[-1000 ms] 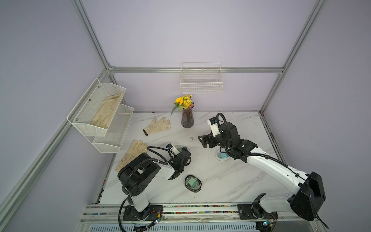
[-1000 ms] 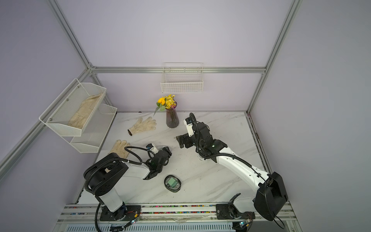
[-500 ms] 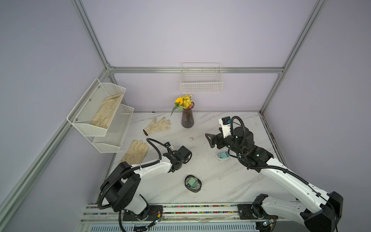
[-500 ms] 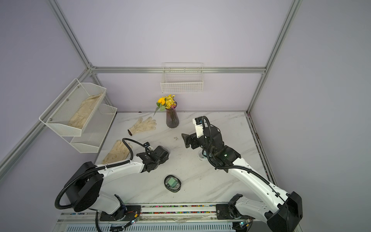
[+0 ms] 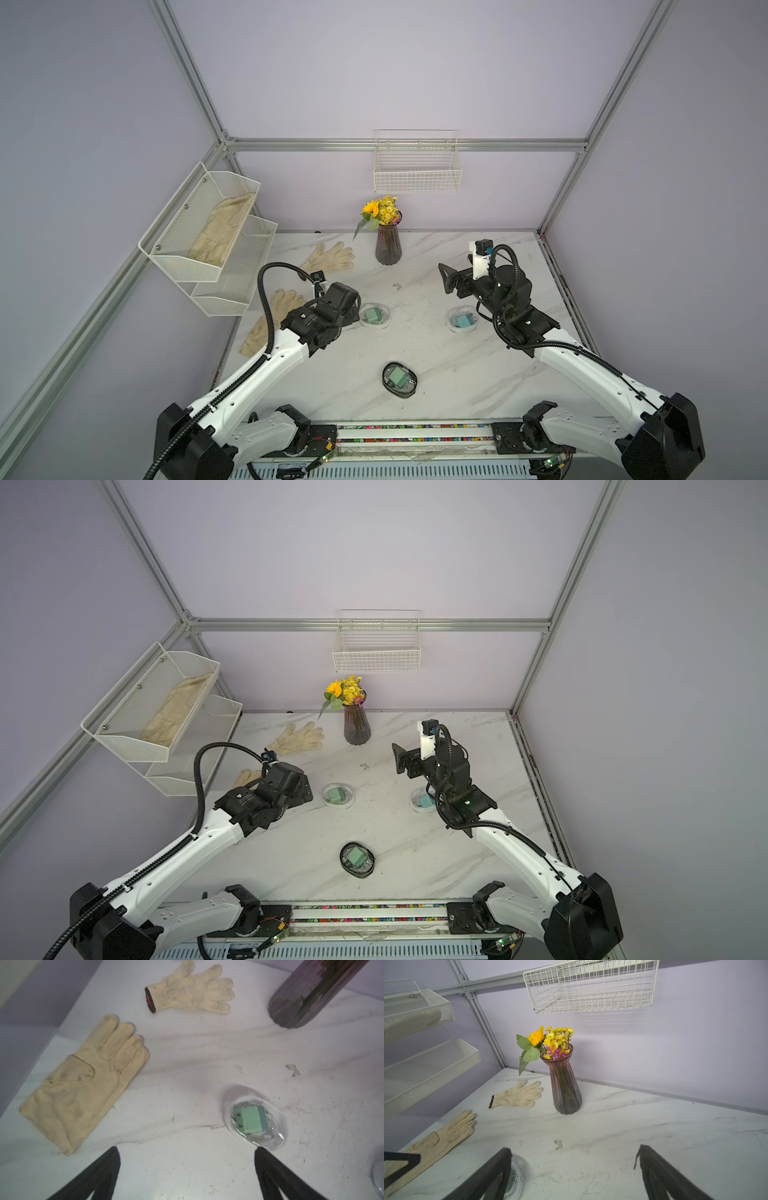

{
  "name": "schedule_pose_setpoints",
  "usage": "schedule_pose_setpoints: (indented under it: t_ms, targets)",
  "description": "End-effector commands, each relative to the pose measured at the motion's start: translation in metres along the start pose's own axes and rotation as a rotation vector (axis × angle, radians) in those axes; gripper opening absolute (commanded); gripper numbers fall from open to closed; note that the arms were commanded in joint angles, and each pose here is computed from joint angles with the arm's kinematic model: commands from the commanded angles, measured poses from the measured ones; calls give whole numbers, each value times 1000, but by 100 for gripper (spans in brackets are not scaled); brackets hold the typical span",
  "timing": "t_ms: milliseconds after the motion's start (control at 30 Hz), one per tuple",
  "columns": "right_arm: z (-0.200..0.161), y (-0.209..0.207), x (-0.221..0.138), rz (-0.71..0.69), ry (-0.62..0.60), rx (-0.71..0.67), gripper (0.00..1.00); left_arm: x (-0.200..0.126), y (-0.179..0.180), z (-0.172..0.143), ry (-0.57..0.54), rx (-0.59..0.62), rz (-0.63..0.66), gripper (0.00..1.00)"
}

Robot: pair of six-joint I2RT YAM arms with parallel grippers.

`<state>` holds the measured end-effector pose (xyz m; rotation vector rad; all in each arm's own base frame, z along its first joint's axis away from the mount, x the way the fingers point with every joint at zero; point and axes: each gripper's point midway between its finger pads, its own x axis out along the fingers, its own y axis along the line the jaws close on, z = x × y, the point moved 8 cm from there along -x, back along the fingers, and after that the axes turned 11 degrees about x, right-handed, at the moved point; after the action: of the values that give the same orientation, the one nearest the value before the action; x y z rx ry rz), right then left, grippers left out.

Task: Pack away charging kits
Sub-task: Reset both arms

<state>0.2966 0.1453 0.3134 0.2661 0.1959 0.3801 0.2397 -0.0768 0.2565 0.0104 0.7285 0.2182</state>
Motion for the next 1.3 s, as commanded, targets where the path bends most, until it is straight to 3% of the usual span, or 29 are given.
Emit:
schedule_pose_setpoints:
  t_ms: [0,100,200,267,367,467,600,700,867,967,1100,1167,1267]
  targets:
    - [-2,-18,25,-48,-10,-51,97,8,5,27,-224,134,-4,100]
    - [6,-57,14,-104,-157,56,97,26,15,29,-275,192,53,100]
    - [4,-102,-6,-201,-266,88,97,46,39,27,-295,136,177,100]
    - [-9,-126,-17,-292,-316,73,97,61,50,15,-341,122,157,100]
    - [-29,-141,-14,-339,-290,-9,97,80,55,5,-326,129,174,100]
    - [-41,-160,-10,-389,-282,21,97,99,57,-6,-332,182,217,100]
    - [-68,-189,-8,-433,-254,59,97,112,59,-18,-388,164,182,100]
    - [-80,-193,-10,-380,-291,63,97,116,63,-30,-449,127,183,100]
    - [-101,-206,-2,-387,-267,79,97,123,72,-23,-520,102,177,100]
    - [-115,-210,6,-349,-257,62,97,142,67,-25,-511,148,159,100]
    - [-116,-211,11,-348,-234,59,97,154,66,-35,-548,151,180,100]
    - [-115,-212,13,-362,-206,62,97,161,64,-30,-460,157,153,100]
    - [-116,-211,15,-373,-206,57,97,162,67,-31,-483,154,137,100]
